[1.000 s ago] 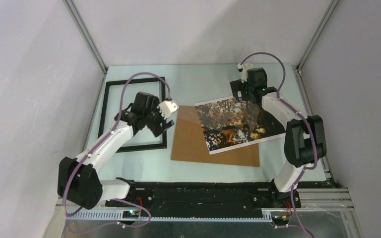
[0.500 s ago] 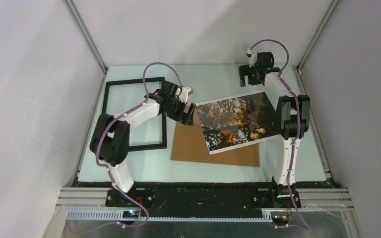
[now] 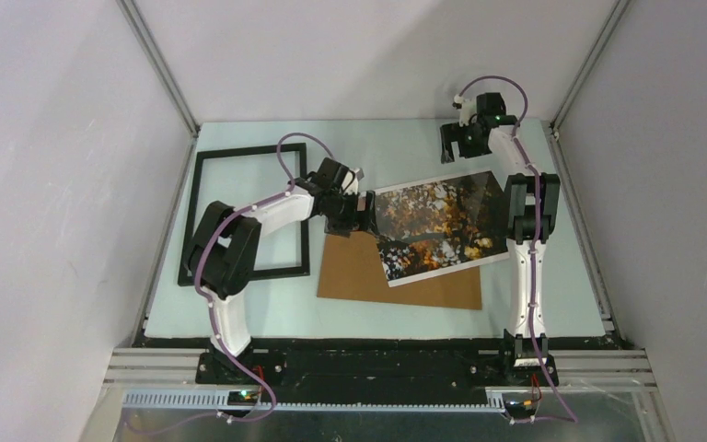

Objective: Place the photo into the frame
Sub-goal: Adjust the photo frame item at the center of the board.

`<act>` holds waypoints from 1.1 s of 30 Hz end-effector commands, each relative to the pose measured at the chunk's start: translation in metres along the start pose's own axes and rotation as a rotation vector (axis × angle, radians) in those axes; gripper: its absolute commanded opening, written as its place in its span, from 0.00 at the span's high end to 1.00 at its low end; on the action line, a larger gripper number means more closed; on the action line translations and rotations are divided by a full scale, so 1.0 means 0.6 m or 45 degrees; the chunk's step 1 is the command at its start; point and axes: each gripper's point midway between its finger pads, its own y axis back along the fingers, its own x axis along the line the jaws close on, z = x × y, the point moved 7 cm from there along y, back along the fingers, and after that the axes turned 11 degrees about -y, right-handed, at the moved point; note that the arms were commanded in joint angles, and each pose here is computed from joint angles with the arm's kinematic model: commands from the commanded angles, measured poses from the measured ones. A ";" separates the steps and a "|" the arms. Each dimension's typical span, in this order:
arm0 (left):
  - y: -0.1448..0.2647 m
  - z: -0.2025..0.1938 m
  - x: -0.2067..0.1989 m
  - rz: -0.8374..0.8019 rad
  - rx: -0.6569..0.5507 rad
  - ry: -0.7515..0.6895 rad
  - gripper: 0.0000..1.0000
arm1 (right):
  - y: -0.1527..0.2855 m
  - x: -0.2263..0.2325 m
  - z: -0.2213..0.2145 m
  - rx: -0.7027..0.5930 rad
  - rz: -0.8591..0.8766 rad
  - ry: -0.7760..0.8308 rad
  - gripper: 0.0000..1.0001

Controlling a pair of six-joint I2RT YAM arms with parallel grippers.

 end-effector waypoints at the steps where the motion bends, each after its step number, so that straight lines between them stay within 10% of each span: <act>1: 0.005 0.027 -0.029 -0.029 -0.088 0.077 0.00 | 0.005 -0.004 -0.008 0.077 0.068 0.009 0.02; 33: -0.050 0.000 -0.011 0.046 -0.048 0.186 0.00 | 0.075 0.018 -0.178 0.440 0.243 -0.034 0.08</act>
